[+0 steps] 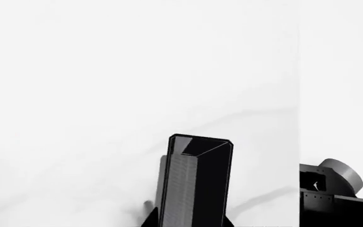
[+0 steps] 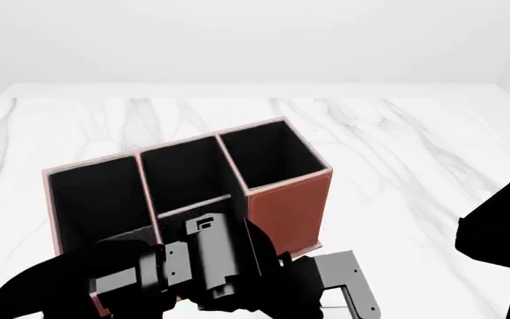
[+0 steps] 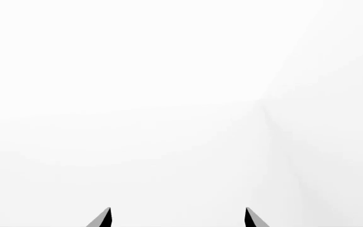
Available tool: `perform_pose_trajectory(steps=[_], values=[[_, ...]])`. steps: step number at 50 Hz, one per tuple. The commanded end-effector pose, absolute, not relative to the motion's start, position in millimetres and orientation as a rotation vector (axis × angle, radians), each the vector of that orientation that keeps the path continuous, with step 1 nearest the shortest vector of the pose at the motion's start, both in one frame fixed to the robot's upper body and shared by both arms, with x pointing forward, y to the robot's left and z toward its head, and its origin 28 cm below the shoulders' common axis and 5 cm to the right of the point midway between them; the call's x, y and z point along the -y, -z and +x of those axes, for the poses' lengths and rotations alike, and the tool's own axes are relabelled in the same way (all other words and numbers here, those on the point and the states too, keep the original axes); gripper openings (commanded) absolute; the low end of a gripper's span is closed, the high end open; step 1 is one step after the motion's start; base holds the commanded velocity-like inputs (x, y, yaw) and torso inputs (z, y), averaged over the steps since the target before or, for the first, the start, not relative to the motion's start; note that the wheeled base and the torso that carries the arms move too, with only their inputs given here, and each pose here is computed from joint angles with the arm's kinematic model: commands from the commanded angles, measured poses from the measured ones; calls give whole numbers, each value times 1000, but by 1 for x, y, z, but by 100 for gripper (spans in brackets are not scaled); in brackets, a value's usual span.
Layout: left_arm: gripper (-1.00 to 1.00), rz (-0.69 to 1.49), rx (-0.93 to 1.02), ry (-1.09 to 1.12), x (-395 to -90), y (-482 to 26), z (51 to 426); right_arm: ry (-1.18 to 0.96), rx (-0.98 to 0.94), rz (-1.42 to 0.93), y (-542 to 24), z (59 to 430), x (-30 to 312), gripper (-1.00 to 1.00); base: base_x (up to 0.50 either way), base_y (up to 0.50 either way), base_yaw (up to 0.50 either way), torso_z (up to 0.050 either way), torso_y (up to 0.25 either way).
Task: Pick up the book and place it in the back compartment of the caddy.
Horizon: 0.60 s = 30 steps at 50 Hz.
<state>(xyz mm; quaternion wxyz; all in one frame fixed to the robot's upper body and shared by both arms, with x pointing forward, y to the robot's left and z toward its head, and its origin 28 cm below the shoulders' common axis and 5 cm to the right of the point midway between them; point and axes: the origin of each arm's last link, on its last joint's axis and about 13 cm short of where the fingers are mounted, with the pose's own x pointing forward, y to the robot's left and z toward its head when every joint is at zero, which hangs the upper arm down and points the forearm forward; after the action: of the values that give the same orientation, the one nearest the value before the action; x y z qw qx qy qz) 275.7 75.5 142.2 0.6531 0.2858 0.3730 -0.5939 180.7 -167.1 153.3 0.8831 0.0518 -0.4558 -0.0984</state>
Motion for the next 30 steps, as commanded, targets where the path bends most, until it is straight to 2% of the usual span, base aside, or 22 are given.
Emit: perform_pose_trajectory(steps=[1, 13, 20, 30], values=[[-100, 683, -815, 1356, -73, -143, 277, 210, 954, 87, -152, 181, 168, 100, 0, 0, 0, 0, 0], [-100, 706, -772, 1382, -73, -151, 273, 210, 952, 88, -153, 181, 168, 100, 0, 0, 0, 0, 0], [-100, 657, -729, 1438, -75, -180, 255, 206, 949, 88, -153, 181, 167, 100, 0, 0, 0, 0, 0], [-100, 609, -649, 1418, -87, -218, 254, 202, 950, 86, -154, 180, 166, 100, 0, 0, 0, 0, 1]])
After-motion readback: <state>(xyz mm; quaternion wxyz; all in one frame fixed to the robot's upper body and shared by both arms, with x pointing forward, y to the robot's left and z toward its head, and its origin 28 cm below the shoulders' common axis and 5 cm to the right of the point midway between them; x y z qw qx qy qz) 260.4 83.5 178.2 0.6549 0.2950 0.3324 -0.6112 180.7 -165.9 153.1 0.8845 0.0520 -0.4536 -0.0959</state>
